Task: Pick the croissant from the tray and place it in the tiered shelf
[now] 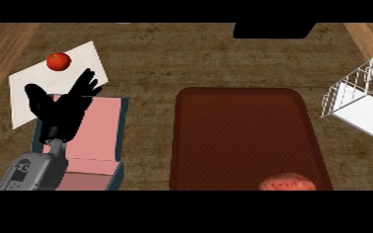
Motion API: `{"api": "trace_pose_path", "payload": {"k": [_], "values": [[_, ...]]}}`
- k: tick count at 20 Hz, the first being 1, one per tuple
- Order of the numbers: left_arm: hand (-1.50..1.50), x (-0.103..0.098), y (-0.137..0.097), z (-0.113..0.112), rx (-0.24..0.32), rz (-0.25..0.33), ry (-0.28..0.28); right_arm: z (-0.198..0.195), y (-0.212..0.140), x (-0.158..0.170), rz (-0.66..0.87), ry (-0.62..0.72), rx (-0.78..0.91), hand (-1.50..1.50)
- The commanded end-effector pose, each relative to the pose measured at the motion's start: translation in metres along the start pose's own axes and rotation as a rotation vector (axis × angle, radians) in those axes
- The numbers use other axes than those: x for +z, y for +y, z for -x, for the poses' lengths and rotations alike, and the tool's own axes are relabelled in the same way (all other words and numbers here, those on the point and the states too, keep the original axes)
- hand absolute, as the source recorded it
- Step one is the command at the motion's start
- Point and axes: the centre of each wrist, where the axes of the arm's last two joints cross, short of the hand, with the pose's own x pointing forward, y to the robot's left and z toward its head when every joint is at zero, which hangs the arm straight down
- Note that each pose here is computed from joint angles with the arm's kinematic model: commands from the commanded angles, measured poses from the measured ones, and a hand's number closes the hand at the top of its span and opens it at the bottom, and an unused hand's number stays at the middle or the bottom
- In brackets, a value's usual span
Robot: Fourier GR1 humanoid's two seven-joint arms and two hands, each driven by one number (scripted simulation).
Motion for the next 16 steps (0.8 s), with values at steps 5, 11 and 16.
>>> {"api": "trace_pose_path", "payload": {"k": [5, 11, 16], "values": [[0.00, 0.015, 0.015, 0.054, -0.016, -0.045, 0.202, -0.007, -0.029, -0.008, 0.064, 0.020, -0.346, -1.50], [0.00, 0.029, 0.013, 0.064, -0.013, -0.050, 0.213, 0.009, -0.062, -0.008, 0.244, 0.057, -0.387, -1.50], [0.00, 0.027, 0.016, 0.054, -0.002, -0.074, 0.220, 0.013, -0.108, -0.002, 0.417, 0.118, -0.382, -1.50]]}}
